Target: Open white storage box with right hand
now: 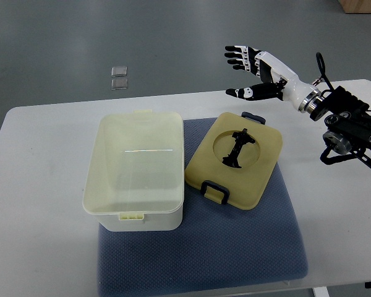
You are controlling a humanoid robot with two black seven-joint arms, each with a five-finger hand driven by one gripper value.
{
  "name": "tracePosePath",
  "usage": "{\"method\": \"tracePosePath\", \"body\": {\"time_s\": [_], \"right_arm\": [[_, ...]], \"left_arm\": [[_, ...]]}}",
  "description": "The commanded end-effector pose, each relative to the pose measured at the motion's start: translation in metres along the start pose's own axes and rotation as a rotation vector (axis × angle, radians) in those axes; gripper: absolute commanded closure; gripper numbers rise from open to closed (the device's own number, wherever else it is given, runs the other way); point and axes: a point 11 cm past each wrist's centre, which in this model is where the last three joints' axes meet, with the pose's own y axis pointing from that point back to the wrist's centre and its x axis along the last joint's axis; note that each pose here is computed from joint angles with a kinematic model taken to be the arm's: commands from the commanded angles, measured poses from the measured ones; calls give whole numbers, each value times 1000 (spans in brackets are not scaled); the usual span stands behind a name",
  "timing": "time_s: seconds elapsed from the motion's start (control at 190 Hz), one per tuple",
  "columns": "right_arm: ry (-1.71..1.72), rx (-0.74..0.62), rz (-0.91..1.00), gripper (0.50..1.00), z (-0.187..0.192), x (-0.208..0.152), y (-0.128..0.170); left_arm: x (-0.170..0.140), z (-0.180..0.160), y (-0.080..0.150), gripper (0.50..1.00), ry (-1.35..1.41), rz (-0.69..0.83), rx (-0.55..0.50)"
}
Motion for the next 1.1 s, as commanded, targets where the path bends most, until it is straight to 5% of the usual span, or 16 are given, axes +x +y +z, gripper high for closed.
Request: {"method": "tracePosePath", "body": {"time_s": [0.0,0.121,0.242,0.541,1.093], "right_arm": [[-139,23,103,619,2,7,-1],[-276,50,262,619,3,22,-2],[-381,-61,364,619,21,30,2],[-536,-46,175,587,29,0,2],[-619,17,312,570,41,-5,3]], "left_arm": [[0,0,0,500,0,-1,0],[0,0,0,500,0,-1,0],[0,0,0,500,-2,0,0],[0,0,0,500,0,-1,0],[0,0,0,500,0,1,0]]}}
